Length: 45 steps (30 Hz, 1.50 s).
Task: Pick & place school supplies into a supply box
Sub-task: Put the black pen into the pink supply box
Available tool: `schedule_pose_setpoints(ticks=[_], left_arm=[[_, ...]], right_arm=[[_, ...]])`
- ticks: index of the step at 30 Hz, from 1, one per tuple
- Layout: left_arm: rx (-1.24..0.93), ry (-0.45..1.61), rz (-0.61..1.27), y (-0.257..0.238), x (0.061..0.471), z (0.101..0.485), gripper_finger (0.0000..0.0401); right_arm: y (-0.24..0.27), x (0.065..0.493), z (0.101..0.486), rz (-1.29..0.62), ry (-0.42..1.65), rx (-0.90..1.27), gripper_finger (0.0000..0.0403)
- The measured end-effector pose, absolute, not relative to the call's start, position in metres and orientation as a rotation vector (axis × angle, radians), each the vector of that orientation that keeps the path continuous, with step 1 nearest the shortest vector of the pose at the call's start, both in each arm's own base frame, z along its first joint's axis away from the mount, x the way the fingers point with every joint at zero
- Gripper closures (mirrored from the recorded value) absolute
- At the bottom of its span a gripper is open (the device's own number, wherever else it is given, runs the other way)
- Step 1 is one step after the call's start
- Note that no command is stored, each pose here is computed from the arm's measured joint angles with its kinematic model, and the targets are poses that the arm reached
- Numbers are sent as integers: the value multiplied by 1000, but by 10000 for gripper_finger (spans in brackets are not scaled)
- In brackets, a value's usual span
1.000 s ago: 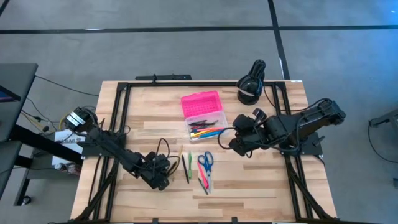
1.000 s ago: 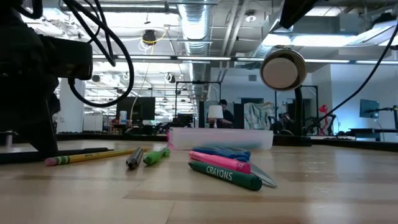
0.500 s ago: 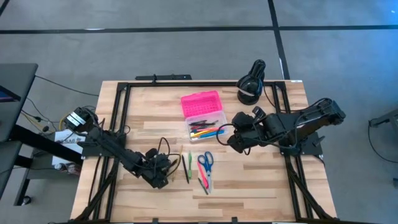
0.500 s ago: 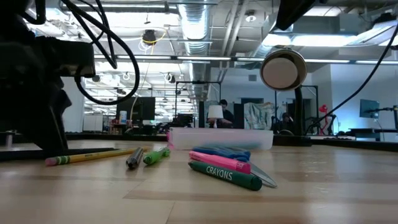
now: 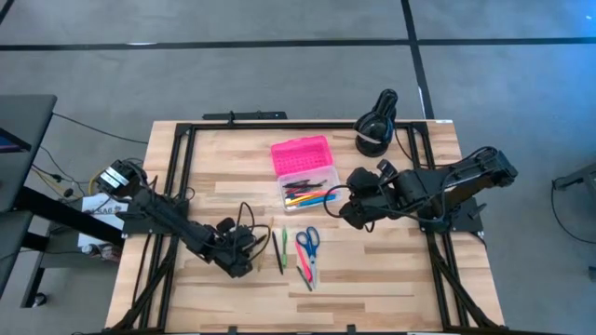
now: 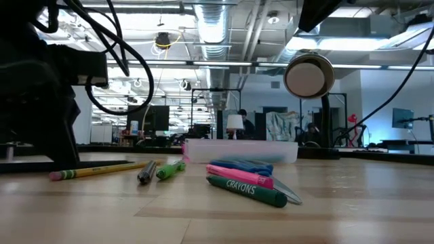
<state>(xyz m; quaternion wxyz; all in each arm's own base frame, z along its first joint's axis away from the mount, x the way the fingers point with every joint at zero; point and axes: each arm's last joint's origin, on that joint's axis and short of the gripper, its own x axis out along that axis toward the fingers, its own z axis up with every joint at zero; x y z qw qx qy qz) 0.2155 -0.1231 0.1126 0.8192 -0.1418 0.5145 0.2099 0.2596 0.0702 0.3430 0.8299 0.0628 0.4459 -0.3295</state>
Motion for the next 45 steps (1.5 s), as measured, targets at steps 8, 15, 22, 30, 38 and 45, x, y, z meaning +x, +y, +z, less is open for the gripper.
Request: schedule_pose_setpoints(ticks=[8,15,22,30,38,45], left_arm=[[-282,1090,469,-118,217,113,284],[-253,1090,465,-117,217,112,333],[-262,1086,478,-116,217,112,373],[-335,1064,523,-116,217,113,373],[-316,1077,525,-119,222,127,378],[-283,1089,536,-119,226,140,379]], right_arm=[[71,261,343,-696,937,141,301],[71,262,344,-689,919,154,301],[73,262,344,-682,918,154,301],[73,262,344,-682,919,154,301],[73,262,344,-680,921,151,301],[73,262,344,-673,928,135,301]])
